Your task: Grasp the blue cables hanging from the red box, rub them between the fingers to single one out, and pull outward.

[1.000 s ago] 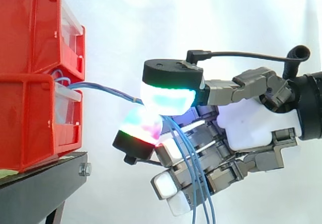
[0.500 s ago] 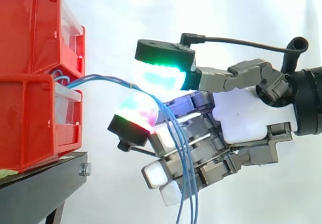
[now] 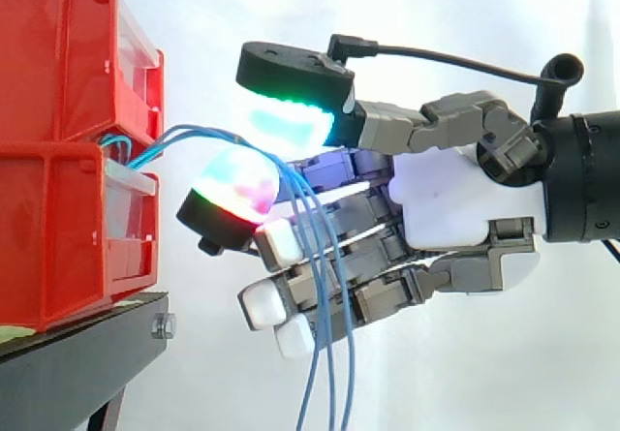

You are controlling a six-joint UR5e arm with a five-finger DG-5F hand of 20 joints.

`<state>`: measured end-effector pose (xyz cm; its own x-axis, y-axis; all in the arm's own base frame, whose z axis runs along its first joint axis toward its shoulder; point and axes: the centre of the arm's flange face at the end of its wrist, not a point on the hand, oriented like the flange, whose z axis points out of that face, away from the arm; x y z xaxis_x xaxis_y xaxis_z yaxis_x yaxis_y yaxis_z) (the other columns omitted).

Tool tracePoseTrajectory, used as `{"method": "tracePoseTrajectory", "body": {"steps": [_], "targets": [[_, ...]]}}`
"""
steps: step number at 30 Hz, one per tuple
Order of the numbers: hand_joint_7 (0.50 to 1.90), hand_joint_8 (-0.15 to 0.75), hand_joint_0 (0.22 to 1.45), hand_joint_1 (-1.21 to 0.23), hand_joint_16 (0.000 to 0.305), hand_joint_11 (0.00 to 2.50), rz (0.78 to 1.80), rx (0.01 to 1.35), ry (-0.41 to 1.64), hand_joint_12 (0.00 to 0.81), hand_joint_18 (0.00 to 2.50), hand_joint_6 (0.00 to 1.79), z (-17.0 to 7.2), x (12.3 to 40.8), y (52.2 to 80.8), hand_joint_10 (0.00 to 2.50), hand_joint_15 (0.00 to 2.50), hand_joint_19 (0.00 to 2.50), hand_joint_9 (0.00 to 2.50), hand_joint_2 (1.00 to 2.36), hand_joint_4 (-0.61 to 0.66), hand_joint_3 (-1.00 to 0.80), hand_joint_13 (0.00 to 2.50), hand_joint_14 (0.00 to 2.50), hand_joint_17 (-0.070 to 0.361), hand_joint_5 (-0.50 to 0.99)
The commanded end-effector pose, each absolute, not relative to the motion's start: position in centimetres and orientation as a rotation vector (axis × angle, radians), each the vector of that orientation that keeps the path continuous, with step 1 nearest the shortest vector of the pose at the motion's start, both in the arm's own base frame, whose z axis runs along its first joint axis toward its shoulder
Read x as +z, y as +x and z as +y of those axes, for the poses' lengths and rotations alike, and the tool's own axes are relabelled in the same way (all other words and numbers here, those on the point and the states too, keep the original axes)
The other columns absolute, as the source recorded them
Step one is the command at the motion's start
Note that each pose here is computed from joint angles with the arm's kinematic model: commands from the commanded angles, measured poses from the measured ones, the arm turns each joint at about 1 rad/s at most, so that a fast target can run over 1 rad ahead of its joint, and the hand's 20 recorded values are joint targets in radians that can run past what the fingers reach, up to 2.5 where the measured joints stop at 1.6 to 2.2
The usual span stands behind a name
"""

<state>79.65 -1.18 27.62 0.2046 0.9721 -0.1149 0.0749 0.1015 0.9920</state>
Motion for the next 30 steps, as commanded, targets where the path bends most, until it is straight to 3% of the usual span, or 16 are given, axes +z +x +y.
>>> {"method": "tracePoseTrajectory", "body": {"steps": [1,5,12,20,25,30], "targets": [[0.99,0.256,0.53,-0.65,0.045,0.76,1.139,0.939,1.264,0.352,0.69,0.79,-1.1,26.9,79.5,0.02,0.61,0.56,0.97,1.0,0.14,-0.5,0.81,0.02,0.101,-0.12],[1.02,0.256,0.53,-0.65,0.045,0.72,1.129,0.945,1.26,0.353,0.68,0.74,-0.8,25.3,79.2,0.02,0.6,0.56,0.95,1.0,0.15,-0.49,0.8,0.02,0.101,-0.11],[1.12,0.258,0.53,-0.63,0.045,0.69,1.111,0.949,1.257,0.355,0.67,0.64,-0.8,25.1,79.3,0.02,0.59,0.56,0.92,1.0,0.17,-0.5,0.79,0.02,0.102,-0.1],[1.14,0.257,0.53,-0.63,0.045,0.68,1.097,0.93,1.264,0.355,0.66,0.62,-0.6,25.0,79.3,0.02,0.59,0.56,0.91,1.0,0.17,-0.48,0.78,0.02,0.101,-0.09],[1.15,0.254,0.54,-0.63,0.044,0.67,1.107,0.926,1.279,0.351,0.66,0.62,0.4,22.5,79.8,0.02,0.58,0.56,0.91,1.0,0.16,-0.47,0.77,0.02,0.099,-0.09],[1.15,0.252,0.57,-0.64,0.043,0.68,1.076,0.974,1.322,0.347,0.66,0.64,0.7,23.1,79.9,0.02,0.58,0.57,0.92,1.0,0.16,-0.44,0.77,0.02,0.097,-0.1]]}}
